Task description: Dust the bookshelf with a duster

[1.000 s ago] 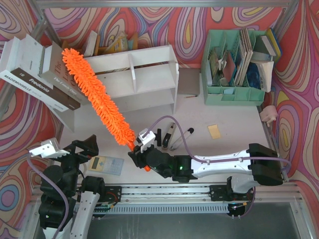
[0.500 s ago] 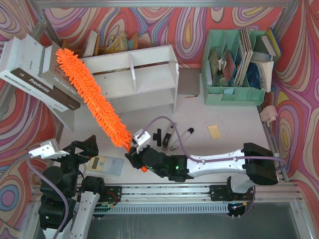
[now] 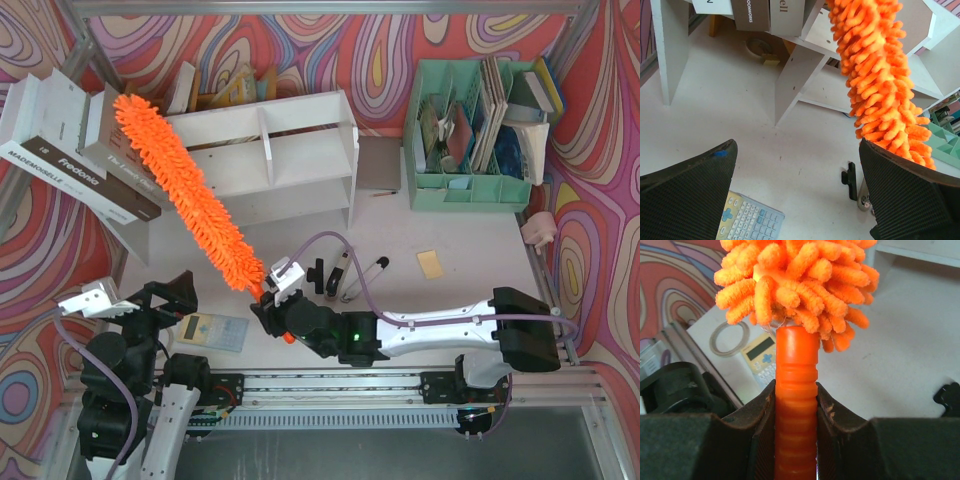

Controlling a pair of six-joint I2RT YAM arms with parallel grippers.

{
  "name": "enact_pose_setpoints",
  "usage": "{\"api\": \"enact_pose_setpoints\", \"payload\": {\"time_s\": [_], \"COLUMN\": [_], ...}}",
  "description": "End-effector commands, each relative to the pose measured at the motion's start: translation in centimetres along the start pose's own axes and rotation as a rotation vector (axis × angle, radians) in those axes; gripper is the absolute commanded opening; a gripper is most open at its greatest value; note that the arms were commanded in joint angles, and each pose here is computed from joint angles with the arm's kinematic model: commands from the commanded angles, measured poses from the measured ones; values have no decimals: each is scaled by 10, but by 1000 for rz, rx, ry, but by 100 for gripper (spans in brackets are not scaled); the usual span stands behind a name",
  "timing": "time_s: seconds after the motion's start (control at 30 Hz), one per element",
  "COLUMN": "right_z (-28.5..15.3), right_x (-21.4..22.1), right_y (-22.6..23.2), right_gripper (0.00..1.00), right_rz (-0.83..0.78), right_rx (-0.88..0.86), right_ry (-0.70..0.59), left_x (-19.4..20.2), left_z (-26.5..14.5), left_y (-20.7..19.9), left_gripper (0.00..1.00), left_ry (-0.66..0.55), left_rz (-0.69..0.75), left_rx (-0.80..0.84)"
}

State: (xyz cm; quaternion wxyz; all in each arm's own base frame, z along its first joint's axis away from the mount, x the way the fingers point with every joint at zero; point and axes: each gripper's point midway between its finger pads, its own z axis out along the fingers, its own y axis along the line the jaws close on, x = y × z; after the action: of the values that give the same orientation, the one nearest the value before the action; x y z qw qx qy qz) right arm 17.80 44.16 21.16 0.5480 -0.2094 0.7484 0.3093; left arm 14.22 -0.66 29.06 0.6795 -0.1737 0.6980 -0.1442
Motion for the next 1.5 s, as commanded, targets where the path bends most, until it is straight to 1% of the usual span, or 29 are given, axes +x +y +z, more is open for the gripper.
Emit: {"api": "enact_pose_setpoints", "payload": {"time_s": [0.0,0.07,0.17,0.27,0.4,0.5,0.6,0.63,0.73,0.83,0.9,1.03,1.23,1.37,1.4,1.47], "right_z": [-7,-8,-6,-2,-5,-8,-7,-8,-9,-12,-16,-24,-31,-37,-32,-32], "right_x": [-13,-10,-13,-18,-33,-42,-52,-62,-73,-86,-86,-91,-93,-109,-105,-110], "right_y": [-23,-23,-12,-5,-4,-12,-17,-17,-21,-27,-35,-45,-44,-39,-38,-38], "right_gripper": [0,0,0,0,0,0,0,0,0,0,0,0,0,0,0,0], "right_rz": [62,73,66,40,22,30,-13,-15,-56,-122,-190,-266,-310,-325,-348,-368], "right_rx": [122,107,48,37,37,106,171,190,240,298,347,418,423,401,403,407], "right_ry": [-27,-25,-28,-14,-42,-26,12,9,31,56,103,159,250,257,273,277], "left_x": [-1,-1,-1,-1,-1,-1,-1,-1,-1,-1,-1,-1,-1,-1,0,0], "left_z": [5,5,4,4,4,4,4,4,5,5,5,4,4,5,5,5], "left_y": [-1,-1,0,0,0,0,0,-1,0,0,0,0,0,-1,-1,-1], "left_gripper": [99,99,99,99,98,99,99,99,99,99,99,98,99,99,99,98], "left_ry": [-3,-3,-5,-5,-7,-6,-6,-6,-4,-4,-4,-6,-5,-5,-4,-1], "left_rz": [-1,0,-1,-1,-1,-1,0,-1,0,0,0,-1,-2,-2,-1,-1], "left_rx": [-3,-3,-3,-3,-6,-5,-4,-3,-5,-5,-5,-6,-5,-3,-3,-1]}}
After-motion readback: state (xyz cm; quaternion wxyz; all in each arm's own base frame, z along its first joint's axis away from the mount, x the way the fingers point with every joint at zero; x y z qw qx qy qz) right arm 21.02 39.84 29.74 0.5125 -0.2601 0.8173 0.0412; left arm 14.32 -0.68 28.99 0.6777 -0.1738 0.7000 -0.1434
